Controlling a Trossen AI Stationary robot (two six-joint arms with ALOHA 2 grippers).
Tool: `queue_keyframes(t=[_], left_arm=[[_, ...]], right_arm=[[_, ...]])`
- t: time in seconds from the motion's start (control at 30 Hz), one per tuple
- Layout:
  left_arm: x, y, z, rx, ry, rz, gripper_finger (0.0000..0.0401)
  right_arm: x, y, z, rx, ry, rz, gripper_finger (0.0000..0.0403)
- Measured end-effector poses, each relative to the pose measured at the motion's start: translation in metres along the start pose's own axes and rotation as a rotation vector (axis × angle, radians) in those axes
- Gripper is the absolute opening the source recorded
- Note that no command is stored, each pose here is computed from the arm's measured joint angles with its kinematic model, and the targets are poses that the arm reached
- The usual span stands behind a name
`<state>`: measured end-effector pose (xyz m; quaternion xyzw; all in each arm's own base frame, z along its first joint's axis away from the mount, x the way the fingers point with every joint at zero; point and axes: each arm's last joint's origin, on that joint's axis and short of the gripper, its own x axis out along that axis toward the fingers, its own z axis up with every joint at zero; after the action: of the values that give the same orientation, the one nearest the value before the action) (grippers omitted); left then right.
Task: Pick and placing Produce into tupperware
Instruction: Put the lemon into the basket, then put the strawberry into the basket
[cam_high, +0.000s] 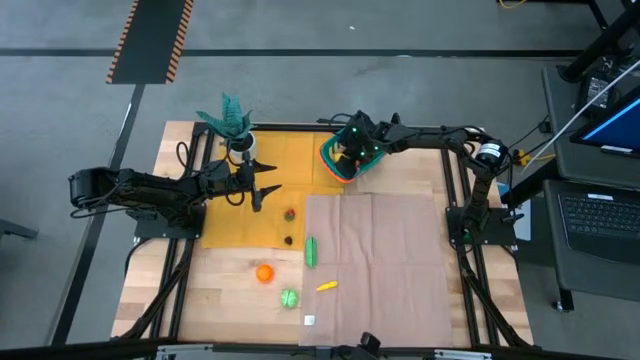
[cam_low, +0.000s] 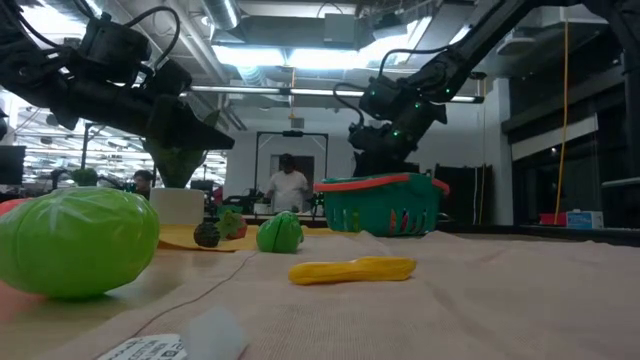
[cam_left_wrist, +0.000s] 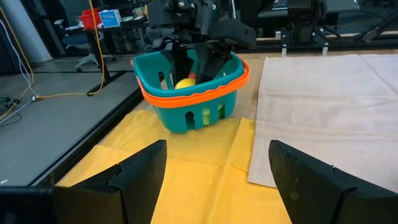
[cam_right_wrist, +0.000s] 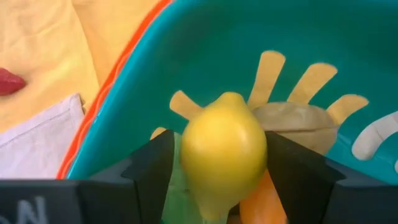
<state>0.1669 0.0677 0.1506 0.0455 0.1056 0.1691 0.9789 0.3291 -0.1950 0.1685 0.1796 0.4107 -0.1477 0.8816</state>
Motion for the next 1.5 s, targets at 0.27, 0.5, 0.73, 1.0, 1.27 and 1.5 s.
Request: queue_keyframes(t=[0.27,0.5,0.73,1.0,1.27,1.5], left_arm=[[0.0,0.0,0.0,0.023,0.0,0.0,0.0275],[0.0,0.0,0.0,0.027,-0.001,0.0,0.0275],[-0.004,-0.002,0.007,0.031,-0.049,-0.015,0.0275],[-0.013,-0.011,0.014,0.04,-0.064,-0.07,0.0275],[-0.021,-0.026,0.018,0.025,-0.067,-0.17,0.0275],[-0.024,-0.035,0.02,-0.013,-0.082,-0.226,0.0275]], right_arm=[[-0.004,0.001,0.009,0.02,-0.017,0.0,0.0289],[-0.021,0.006,0.031,0.05,0.031,-0.001,0.0291],[-0.044,0.027,0.03,-0.071,-0.061,-0.027,0.0292],[-0.072,0.068,-0.006,-0.187,-0.258,-0.001,0.0292],[-0.081,0.099,-0.052,-0.367,-0.411,0.091,0.0292],[-0.072,0.101,-0.068,-0.394,-0.354,0.101,0.0292]])
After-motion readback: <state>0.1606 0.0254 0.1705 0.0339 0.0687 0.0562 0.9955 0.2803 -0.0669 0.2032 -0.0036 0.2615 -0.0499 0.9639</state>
